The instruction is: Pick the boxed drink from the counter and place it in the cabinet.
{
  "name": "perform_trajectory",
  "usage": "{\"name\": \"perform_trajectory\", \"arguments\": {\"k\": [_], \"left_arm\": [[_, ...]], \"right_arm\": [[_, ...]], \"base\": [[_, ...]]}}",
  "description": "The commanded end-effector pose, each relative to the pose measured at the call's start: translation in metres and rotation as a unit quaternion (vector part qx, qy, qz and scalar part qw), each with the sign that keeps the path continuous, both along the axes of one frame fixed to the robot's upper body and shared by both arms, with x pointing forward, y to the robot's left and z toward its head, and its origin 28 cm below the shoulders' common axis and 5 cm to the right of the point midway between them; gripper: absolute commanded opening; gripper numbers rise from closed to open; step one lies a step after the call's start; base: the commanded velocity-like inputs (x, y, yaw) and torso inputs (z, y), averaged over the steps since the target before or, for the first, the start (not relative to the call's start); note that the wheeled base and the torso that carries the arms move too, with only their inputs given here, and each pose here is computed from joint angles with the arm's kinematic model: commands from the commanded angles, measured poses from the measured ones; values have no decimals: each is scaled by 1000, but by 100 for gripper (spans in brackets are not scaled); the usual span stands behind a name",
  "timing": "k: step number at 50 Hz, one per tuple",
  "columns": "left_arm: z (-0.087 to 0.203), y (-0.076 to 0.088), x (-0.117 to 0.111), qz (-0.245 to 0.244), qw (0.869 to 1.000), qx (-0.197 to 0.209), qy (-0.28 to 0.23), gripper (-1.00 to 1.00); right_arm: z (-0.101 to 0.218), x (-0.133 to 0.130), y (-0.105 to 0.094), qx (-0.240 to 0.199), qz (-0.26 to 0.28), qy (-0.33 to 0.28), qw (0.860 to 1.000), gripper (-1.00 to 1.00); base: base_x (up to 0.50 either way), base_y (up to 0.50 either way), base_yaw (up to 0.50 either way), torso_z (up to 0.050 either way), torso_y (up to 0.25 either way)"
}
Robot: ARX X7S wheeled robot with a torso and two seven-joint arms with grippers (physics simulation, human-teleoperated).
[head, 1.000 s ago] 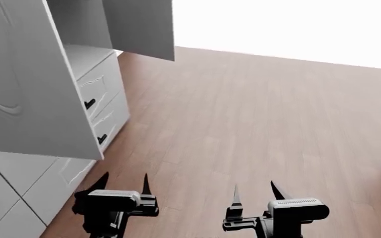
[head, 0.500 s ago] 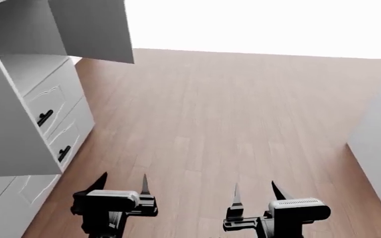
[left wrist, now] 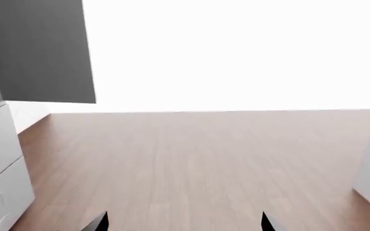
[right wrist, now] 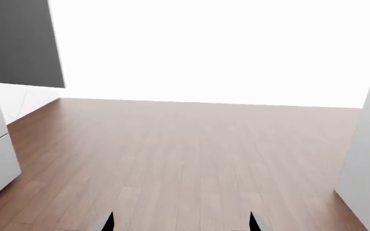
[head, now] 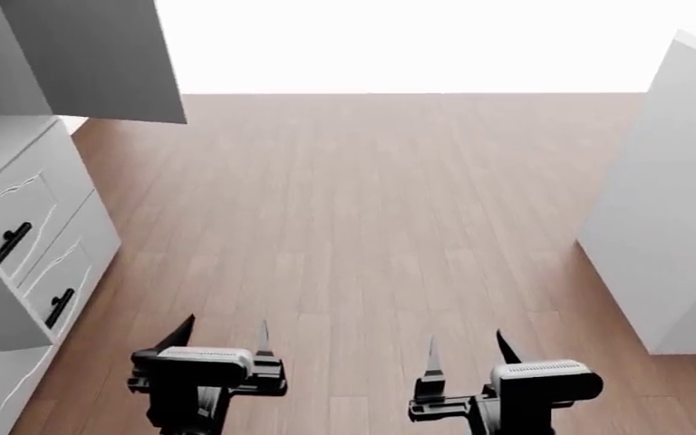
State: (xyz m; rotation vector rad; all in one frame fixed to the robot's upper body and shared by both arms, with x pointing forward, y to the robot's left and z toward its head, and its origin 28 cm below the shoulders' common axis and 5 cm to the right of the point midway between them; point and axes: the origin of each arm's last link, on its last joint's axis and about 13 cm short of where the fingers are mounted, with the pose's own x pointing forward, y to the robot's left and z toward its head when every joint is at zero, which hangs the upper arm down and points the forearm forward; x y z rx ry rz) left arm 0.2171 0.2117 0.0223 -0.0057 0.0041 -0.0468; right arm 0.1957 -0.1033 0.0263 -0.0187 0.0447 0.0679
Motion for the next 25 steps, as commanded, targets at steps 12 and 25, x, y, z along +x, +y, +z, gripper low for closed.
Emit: {"name": "perform_trajectory", "arguments": {"k": [12, 25], "left_arm": [[135, 72, -72, 22, 999, 10, 26, 100], [209, 98, -76, 37, 997, 65, 26, 100]], "right_arm": [[174, -53, -44, -37, 9, -55, 998, 100], [251, -80, -53, -69, 2, -65, 995, 100]], "base": [[0, 0, 0, 0, 0], [-58, 1, 0, 0, 0]]}}
